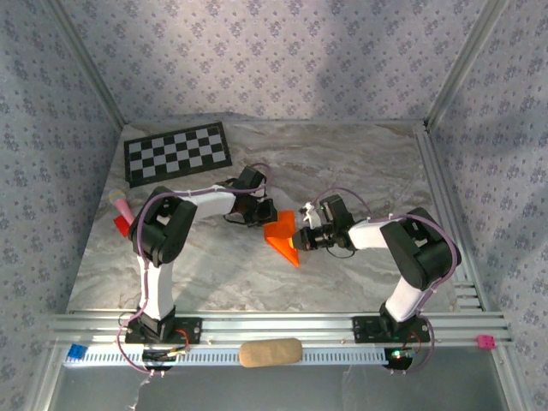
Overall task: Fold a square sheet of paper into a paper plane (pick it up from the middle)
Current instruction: Third fold the triangle at the center of the table.
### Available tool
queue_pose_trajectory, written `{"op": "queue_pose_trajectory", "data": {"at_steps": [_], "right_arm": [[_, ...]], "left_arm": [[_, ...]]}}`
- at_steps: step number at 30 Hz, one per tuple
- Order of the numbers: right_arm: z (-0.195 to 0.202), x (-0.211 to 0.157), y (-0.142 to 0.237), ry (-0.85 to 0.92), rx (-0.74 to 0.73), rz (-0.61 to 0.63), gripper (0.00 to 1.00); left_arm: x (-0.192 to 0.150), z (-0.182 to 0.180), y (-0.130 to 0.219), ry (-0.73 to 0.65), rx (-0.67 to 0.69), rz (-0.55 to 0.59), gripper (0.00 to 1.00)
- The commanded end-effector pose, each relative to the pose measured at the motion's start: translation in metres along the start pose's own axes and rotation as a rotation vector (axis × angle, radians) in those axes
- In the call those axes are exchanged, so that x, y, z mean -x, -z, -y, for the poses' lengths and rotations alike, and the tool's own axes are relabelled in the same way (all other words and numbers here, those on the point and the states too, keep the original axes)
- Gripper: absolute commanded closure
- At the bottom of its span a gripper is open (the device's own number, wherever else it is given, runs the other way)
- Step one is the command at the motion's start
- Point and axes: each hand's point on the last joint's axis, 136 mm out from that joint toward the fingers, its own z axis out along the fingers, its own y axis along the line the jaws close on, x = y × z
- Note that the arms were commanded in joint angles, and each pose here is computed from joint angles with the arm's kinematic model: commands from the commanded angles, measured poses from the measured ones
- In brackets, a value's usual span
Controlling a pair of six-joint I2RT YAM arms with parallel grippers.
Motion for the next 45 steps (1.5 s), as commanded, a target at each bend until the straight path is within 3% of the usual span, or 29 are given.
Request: {"op": "queue_pose_trajectory", "data": {"at_steps": [1, 19, 23, 30, 34, 45], "right_arm": [[0.008, -0.002, -0.001, -0.008, -0.027, -0.010, 1.00], [0.017, -0.010, -0.003, -0.027, -0.053, -0.017, 1.00], [0.016, -0.010, -0.003, -0.027, -0.051, -0.016, 1.00], [0.017, -0.011, -0.004, -0.030, -0.053, -0.012, 1.00], [0.017, -0.011, -0.004, -0.034, -0.051, -0.010, 1.00], [0.017, -0.012, -0.005, -0.037, -0.051, -0.014, 1.00]], "left_arm": [[-0.022, -0.022, -0.006, 0.034, 0.079, -0.053, 0.86], [-0.013, -0.013, -0.001, 0.020, 0.070, -0.030, 0.85], [0.000, 0.001, 0.014, -0.002, 0.057, 0.009, 0.80], [0.011, 0.025, 0.055, -0.012, 0.019, 0.144, 0.62], [0.000, 0.033, 0.065, 0.010, -0.040, 0.173, 0.62], [-0.053, 0.061, 0.038, 0.030, -0.156, 0.115, 0.81]]}}
